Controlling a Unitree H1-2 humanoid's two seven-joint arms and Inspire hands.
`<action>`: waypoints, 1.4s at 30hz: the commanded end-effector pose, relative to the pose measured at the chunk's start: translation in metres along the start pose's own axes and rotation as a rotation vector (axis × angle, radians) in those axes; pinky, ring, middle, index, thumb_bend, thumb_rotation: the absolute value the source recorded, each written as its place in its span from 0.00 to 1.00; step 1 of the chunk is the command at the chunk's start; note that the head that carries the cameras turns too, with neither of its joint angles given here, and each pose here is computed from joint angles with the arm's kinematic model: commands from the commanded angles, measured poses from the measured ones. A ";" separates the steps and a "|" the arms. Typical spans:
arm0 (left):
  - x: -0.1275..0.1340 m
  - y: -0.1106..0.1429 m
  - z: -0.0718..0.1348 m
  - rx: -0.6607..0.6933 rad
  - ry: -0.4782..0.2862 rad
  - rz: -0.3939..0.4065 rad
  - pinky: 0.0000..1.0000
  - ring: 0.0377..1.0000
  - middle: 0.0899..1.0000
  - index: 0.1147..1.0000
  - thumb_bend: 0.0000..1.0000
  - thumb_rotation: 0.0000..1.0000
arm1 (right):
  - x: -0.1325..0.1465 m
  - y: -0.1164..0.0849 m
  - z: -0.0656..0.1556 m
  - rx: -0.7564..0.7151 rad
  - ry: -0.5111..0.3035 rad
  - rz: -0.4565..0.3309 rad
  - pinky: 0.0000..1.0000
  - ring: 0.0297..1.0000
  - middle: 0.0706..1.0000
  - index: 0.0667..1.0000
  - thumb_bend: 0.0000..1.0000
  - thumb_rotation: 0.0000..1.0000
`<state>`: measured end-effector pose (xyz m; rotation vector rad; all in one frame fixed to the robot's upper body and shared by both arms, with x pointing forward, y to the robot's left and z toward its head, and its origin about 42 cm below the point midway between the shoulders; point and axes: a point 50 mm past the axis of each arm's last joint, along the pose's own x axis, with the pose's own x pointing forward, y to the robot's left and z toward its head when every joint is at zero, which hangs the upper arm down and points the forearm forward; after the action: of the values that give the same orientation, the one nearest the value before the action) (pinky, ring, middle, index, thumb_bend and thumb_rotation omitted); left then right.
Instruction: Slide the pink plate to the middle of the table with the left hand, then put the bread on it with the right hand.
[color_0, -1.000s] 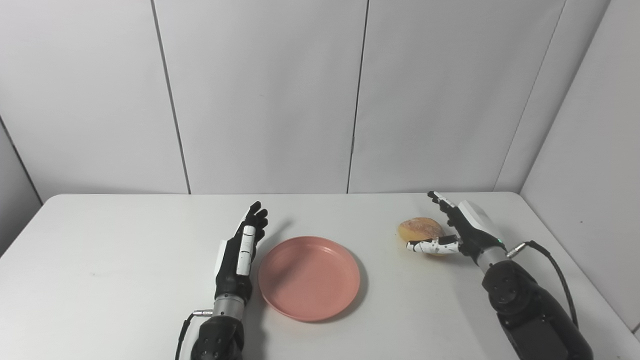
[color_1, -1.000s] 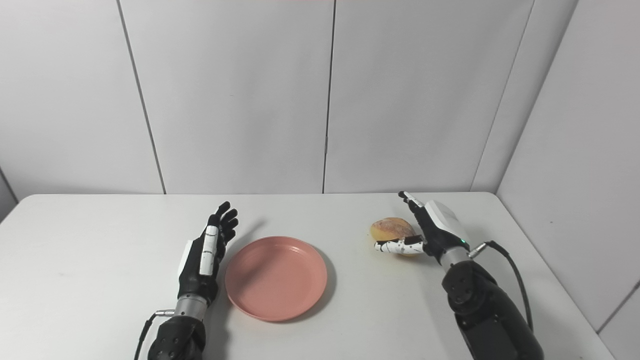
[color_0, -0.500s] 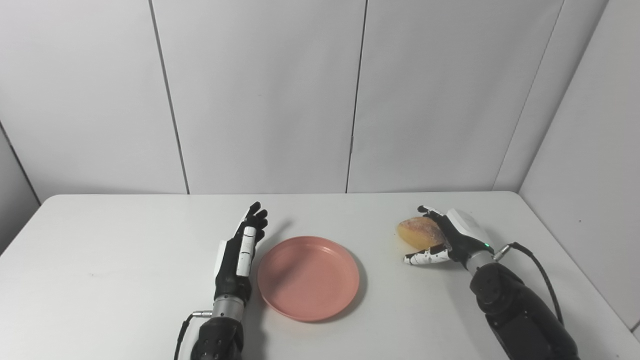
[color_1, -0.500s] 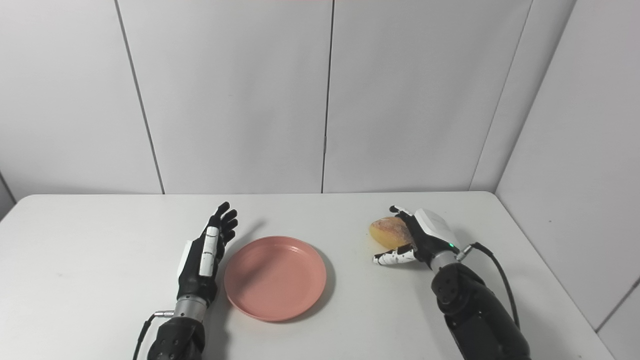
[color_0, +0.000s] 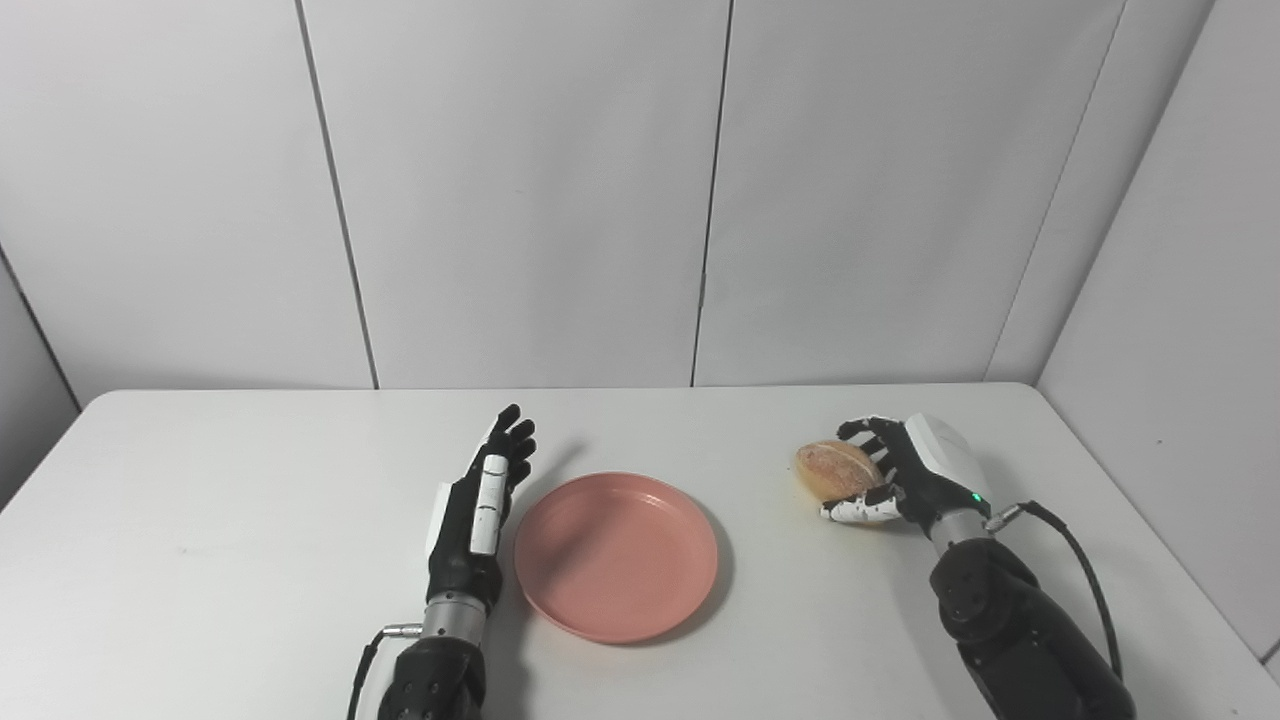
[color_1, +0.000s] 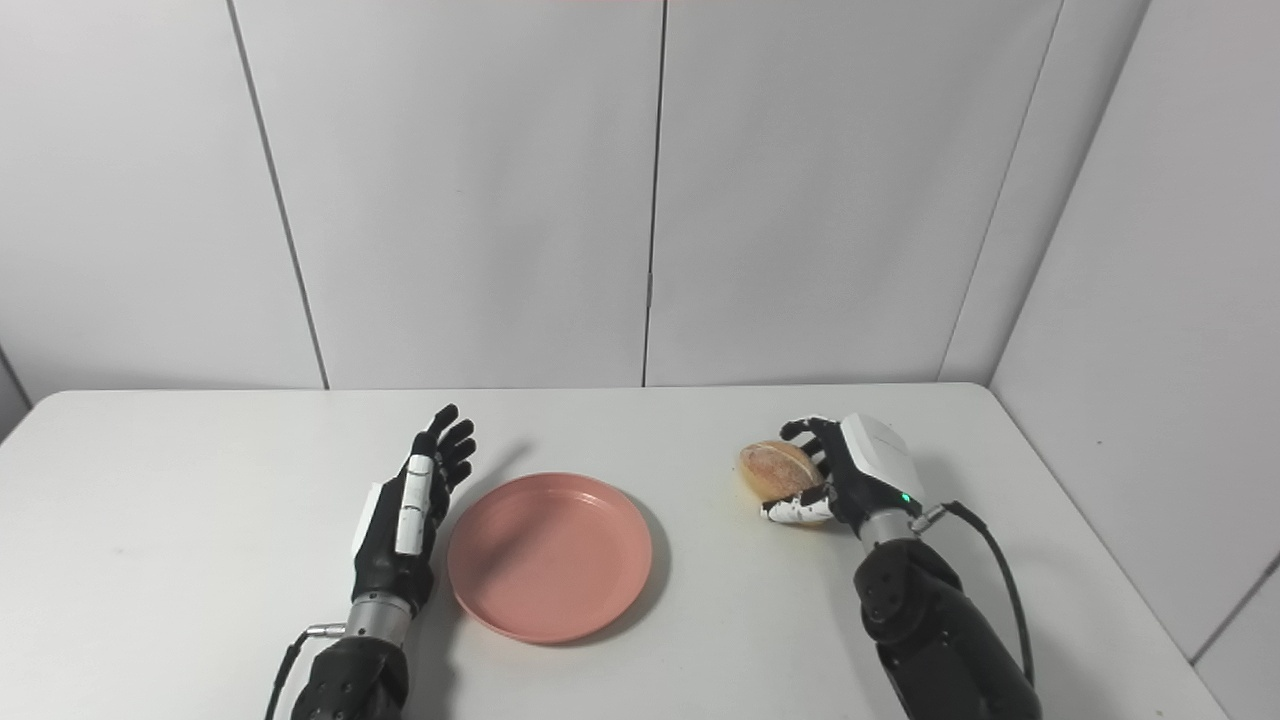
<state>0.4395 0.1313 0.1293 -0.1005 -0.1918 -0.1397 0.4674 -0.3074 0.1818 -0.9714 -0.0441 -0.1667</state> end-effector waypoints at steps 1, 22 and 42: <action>-0.018 0.003 -0.022 -0.010 0.040 0.009 0.92 0.90 0.89 0.87 0.71 1.00 | 0.012 -0.022 0.017 0.010 -0.105 -0.107 0.39 0.46 0.51 0.53 0.48 0.08; -0.016 -0.002 -0.024 -0.010 0.019 -0.001 0.90 0.90 0.89 0.88 0.69 1.00 | 0.003 -0.022 0.054 0.117 -0.222 -0.134 0.31 0.37 0.43 0.46 0.50 0.14; -0.017 0.004 -0.024 0.057 0.053 0.031 0.92 0.90 0.89 0.87 0.70 1.00 | -0.028 0.011 0.160 0.256 -0.467 -0.012 0.31 0.36 0.42 0.46 0.50 0.14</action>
<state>0.4433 0.1284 0.1296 -0.0654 -0.2138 -0.1251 0.4449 -0.1786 0.2305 -0.7462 -0.3919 0.0594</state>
